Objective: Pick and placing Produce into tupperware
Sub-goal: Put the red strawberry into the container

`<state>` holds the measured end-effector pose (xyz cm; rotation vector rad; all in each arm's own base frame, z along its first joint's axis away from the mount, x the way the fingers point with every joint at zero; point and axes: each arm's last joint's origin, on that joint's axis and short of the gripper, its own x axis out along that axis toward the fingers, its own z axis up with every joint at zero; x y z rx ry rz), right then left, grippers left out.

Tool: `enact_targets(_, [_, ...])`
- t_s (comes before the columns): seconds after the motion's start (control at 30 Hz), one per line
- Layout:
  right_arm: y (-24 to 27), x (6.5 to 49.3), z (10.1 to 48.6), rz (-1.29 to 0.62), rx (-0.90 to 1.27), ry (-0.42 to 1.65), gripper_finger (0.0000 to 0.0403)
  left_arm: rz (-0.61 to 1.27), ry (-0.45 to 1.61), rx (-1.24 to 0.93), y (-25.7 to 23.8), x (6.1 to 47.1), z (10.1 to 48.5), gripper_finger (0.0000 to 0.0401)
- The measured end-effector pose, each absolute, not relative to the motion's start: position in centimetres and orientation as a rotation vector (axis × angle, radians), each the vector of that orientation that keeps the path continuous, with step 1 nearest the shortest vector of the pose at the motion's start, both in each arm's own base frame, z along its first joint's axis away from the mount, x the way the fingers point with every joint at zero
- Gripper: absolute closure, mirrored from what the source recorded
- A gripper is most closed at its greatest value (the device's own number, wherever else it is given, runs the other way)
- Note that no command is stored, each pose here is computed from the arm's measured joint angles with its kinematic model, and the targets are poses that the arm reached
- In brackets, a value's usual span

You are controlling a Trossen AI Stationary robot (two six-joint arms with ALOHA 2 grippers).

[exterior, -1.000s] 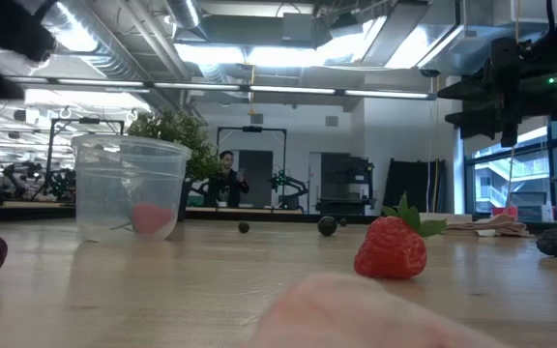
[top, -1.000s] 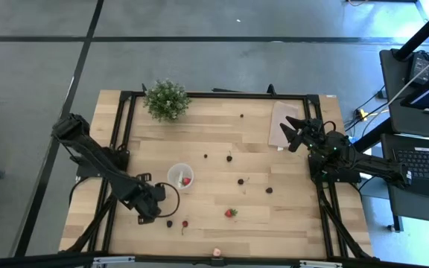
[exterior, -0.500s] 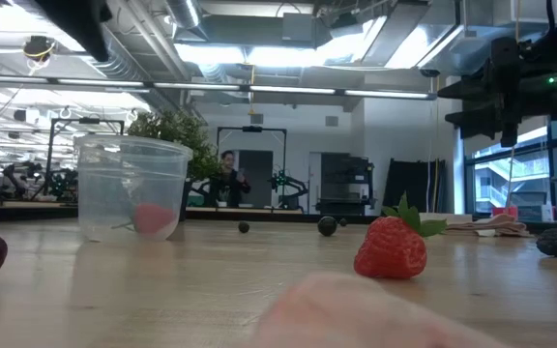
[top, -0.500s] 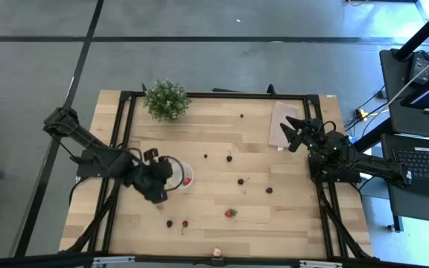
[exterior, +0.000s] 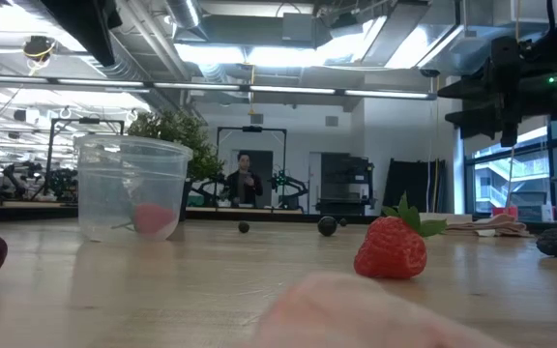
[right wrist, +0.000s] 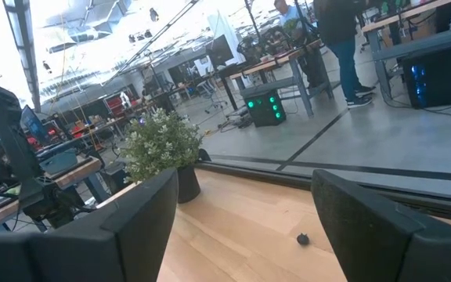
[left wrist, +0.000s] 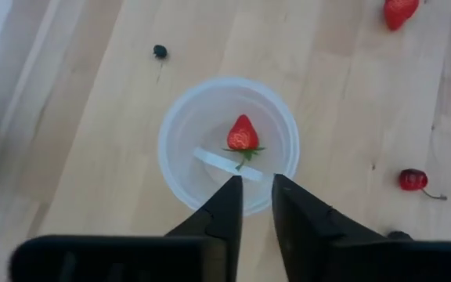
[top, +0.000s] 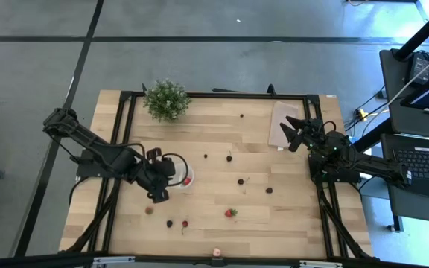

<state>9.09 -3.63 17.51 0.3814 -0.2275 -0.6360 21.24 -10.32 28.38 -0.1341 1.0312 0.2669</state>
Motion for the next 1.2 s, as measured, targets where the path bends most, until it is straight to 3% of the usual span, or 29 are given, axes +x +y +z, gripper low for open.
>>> enact_targets(0.3, [-3.6,9.1,17.5,-0.636,0.379,-0.226,0.0108,0.222,1.08,-0.164,-10.4,21.1,28.3,0.0199])
enact_targets(0.47, [-3.6,9.1,17.5,-0.636,0.379,-0.227,0.0108,0.192,1.149,-0.334,-10.8,20.9,28.2,0.0146])
enact_targets(0.8, [-3.6,9.1,17.5,-0.637,0.376,-0.225,0.0108,0.17,1.243,-0.53,-12.4,20.0,28.1,0.0137])
enact_targets(1.03, [-3.6,9.1,17.5,-0.636,0.377,-0.226,0.0108,0.605,1.453,-0.903,-12.3,19.0,26.8,0.0142])
enact_targets(1.2, [-3.6,9.1,17.5,-0.634,0.402,-0.234,0.0108,0.655,1.488,-0.948,-12.9,19.8,25.8,0.0142])
